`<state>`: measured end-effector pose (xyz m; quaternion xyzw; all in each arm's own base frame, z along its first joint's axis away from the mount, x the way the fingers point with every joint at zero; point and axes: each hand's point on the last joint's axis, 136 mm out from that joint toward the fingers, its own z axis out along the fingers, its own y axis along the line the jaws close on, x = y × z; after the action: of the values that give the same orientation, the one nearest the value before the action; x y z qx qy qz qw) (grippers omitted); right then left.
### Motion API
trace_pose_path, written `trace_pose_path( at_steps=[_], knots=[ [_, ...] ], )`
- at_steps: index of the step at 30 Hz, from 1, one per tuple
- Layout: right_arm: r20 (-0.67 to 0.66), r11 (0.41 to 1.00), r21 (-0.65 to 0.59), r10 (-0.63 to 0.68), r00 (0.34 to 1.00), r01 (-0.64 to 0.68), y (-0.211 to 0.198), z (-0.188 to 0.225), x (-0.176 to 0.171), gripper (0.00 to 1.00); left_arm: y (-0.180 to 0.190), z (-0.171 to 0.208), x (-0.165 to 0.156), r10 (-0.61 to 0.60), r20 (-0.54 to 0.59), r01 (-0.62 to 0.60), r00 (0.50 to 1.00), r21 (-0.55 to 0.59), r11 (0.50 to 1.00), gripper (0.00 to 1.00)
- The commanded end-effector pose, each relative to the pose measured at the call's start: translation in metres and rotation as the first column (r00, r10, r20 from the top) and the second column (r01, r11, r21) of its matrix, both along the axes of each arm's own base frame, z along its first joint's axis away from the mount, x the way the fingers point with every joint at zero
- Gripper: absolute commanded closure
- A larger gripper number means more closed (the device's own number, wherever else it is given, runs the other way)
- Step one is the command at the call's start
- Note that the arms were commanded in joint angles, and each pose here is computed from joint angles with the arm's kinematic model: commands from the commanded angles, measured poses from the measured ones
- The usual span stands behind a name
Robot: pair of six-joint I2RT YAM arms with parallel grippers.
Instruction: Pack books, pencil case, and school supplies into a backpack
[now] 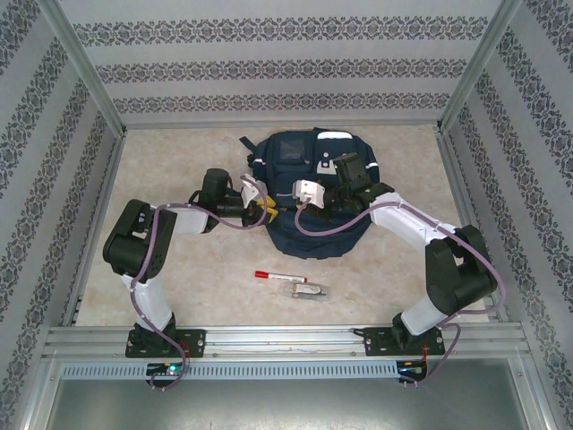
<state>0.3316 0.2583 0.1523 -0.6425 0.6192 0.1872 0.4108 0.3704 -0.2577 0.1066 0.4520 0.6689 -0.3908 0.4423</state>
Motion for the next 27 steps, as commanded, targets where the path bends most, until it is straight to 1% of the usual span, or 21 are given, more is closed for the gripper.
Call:
trace_pose_path(
  at_steps=[1, 5, 6, 9, 13, 15, 17, 18, 21, 23, 25, 27],
  knots=[
    [0.019, 0.993, 0.100, 0.066, 0.998, -0.067, 0.009, 0.027, -0.011, 1.00, -0.013, 0.015, 0.001, -0.032, 0.104, 0.039, 0.994, -0.063, 0.997, 0.70],
    [0.017, 0.993, 0.096, 0.071, 0.997, -0.072, 0.007, 0.024, -0.015, 1.00, -0.022, 0.015, -0.012, -0.094, 0.156, 0.103, 0.983, -0.049, 0.993, 0.71],
    [0.021, 0.993, 0.092, 0.070, 0.997, -0.072, 0.007, 0.023, -0.015, 1.00, -0.022, 0.016, -0.013, -0.098, 0.163, 0.107, 0.982, -0.050, 0.993, 0.73],
    [0.022, 0.994, 0.087, 0.068, 0.997, -0.070, 0.006, 0.022, -0.015, 1.00, -0.023, 0.014, -0.016, -0.106, 0.154, 0.115, 0.982, -0.049, 0.992, 0.78],
    [0.017, 0.994, 0.085, 0.069, 0.997, -0.070, 0.006, 0.020, -0.016, 1.00, -0.026, 0.016, -0.025, -0.148, 0.155, 0.157, 0.977, -0.054, 0.986, 0.78],
    [0.023, 0.995, 0.077, 0.066, 0.998, -0.068, 0.005, 0.019, -0.015, 1.00, -0.027, 0.015, -0.030, -0.155, 0.159, 0.165, 0.975, -0.047, 0.985, 0.84],
    [0.024, 0.995, 0.072, 0.061, 0.998, -0.062, 0.004, 0.019, -0.013, 1.00, -0.028, 0.014, -0.033, -0.161, 0.166, 0.169, 0.973, -0.037, 0.985, 0.98],
    [0.026, 0.996, 0.071, 0.059, 0.998, -0.060, 0.004, 0.020, -0.013, 1.00, -0.028, 0.014, -0.035, -0.164, 0.171, 0.173, 0.972, -0.036, 0.984, 1.00],
    [0.020, 0.998, 0.051, 0.048, 0.999, -0.049, 0.001, 0.014, -0.014, 1.00, -0.025, 0.019, -0.033, -0.139, 0.189, 0.150, 0.972, -0.045, 0.988, 1.00],
    [0.015, 0.999, 0.018, 0.044, 0.999, -0.044, -0.005, 0.010, -0.014, 1.00, -0.015, 0.029, -0.022, -0.069, 0.185, 0.087, 0.980, -0.089, 0.992, 1.00],
    [0.003, 1.000, 0.009, 0.027, 1.000, -0.027, -0.012, 0.010, -0.013, 1.00, -0.003, 0.036, -0.014, -0.021, 0.203, 0.049, 0.979, -0.133, 0.990, 1.00],
    [-0.009, 0.999, 0.027, 0.029, 1.000, -0.029, -0.018, 0.013, -0.016, 1.00, 0.006, 0.035, -0.007, 0.018, 0.211, 0.010, 0.977, -0.129, 0.992, 1.00]
  ],
)
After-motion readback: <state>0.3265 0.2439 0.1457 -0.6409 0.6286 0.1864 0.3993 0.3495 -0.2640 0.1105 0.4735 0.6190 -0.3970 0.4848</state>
